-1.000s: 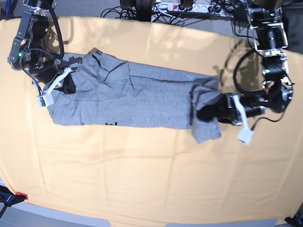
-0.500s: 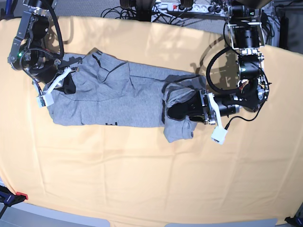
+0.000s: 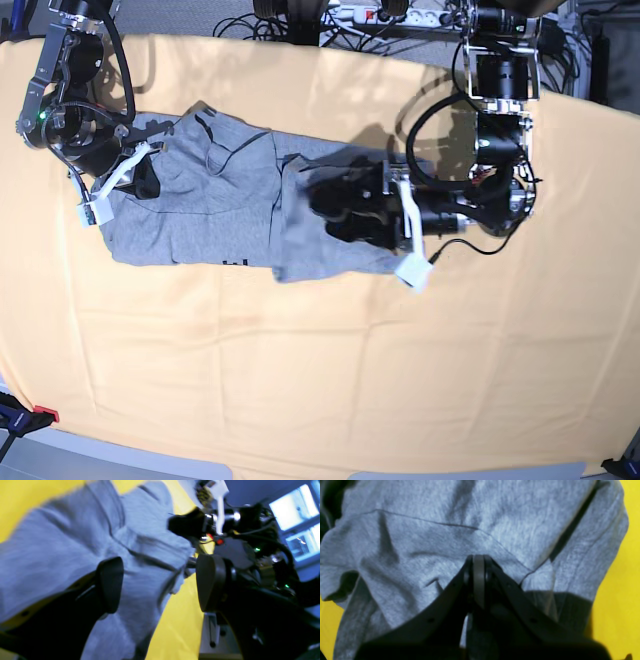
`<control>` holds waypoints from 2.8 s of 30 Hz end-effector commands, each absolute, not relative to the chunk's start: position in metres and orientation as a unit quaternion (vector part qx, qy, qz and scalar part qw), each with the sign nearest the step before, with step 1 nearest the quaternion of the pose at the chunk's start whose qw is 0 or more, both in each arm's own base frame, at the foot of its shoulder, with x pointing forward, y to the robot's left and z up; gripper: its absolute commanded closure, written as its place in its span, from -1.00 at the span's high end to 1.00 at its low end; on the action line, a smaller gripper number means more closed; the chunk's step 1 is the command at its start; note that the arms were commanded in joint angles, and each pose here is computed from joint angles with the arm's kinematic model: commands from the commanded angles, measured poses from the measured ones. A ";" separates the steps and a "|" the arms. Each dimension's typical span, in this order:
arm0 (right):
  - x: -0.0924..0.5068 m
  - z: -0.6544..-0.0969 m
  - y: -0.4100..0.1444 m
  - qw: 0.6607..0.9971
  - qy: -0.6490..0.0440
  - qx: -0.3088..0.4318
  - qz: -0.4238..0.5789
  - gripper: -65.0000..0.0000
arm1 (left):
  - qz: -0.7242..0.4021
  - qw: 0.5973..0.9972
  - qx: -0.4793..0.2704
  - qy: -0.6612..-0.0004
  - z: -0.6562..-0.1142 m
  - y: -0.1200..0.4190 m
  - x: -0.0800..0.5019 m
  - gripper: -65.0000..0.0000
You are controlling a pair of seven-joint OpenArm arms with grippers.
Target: Layout the t-shirt on the table in an organized manner, then fold the t-shirt properly
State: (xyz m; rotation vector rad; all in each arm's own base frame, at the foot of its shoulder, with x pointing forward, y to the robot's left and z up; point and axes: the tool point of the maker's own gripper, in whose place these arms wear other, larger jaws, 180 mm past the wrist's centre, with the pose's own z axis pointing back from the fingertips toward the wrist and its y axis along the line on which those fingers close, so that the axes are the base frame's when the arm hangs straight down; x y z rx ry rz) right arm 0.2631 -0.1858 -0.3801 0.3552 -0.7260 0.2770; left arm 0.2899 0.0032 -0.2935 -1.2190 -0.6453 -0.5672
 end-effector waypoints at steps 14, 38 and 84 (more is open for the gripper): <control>0.268 -0.372 -0.188 0.907 -0.360 0.164 0.146 -1.00 | -0.192 0.705 -0.550 -0.404 -0.247 0.057 0.329 -1.00; 0.266 -0.349 -0.310 0.900 -0.414 0.099 -0.090 0.20 | -0.157 0.796 -0.363 -0.458 -0.228 0.233 0.332 -1.00; 0.244 -0.238 -0.250 0.871 -0.464 0.049 0.152 -1.00 | -0.159 0.798 -0.358 -0.457 -0.227 0.236 0.331 -1.00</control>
